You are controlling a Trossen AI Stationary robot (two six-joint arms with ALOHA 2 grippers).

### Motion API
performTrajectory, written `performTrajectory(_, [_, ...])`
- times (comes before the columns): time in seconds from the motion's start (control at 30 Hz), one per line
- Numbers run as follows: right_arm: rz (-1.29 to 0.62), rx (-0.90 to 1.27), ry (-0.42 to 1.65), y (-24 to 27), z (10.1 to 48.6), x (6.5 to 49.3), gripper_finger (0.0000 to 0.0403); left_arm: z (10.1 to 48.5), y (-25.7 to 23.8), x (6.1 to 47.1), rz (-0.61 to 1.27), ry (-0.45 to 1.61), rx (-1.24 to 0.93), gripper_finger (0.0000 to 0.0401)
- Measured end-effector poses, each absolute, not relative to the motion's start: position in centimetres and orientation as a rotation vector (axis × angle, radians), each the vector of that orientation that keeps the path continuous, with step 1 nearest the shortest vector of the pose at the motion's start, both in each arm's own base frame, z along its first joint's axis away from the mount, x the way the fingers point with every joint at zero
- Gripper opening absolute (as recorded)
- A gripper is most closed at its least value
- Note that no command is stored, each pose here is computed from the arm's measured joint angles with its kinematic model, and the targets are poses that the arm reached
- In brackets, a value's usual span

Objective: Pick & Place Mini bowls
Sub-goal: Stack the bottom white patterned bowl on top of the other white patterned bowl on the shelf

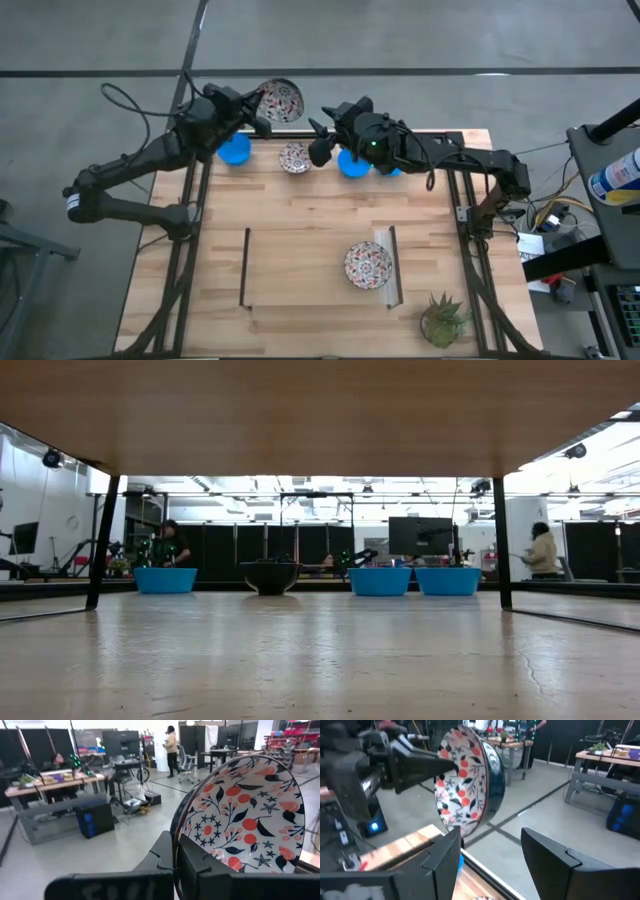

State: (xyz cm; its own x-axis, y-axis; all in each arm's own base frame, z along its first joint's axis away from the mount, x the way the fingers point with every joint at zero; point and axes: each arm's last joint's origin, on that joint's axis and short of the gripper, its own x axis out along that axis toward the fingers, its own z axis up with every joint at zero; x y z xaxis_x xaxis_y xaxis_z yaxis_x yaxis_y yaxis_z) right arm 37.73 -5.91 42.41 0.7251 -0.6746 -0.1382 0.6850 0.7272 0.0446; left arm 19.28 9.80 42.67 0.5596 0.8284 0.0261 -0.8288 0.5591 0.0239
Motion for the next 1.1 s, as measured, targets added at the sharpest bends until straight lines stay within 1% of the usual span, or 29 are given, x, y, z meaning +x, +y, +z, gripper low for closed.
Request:
performTrajectory(0.2, [-0.752, 0.118, 0.027, -6.4, 42.5, 38.7, 0.0203, 43.5, 9.8, 19.5, 0.977, -0.031, 0.039, 0.0001])
performTrajectory(0.63, [-0.789, 0.176, -0.004, -8.2, 41.9, 39.2, 0.0203, 42.7, 9.6, 21.4, 0.934, 0.005, 0.049, 0.0002])
performTrajectory(0.93, [-0.803, 0.182, -0.004, -9.2, 41.8, 39.0, 0.0203, 43.5, 8.8, 21.6, 0.898, -0.021, 0.046, 0.0002])
performTrajectory(1.0, [-0.797, 0.182, -0.004, -9.2, 41.8, 39.0, 0.0200, 43.7, 8.7, 21.6, 0.892, -0.024, 0.050, 0.0002])
performTrajectory(1.1, [-0.785, 0.183, -0.003, -9.1, 41.8, 39.0, 0.0185, 43.7, 8.7, 21.6, 0.897, -0.017, 0.065, 0.0003])
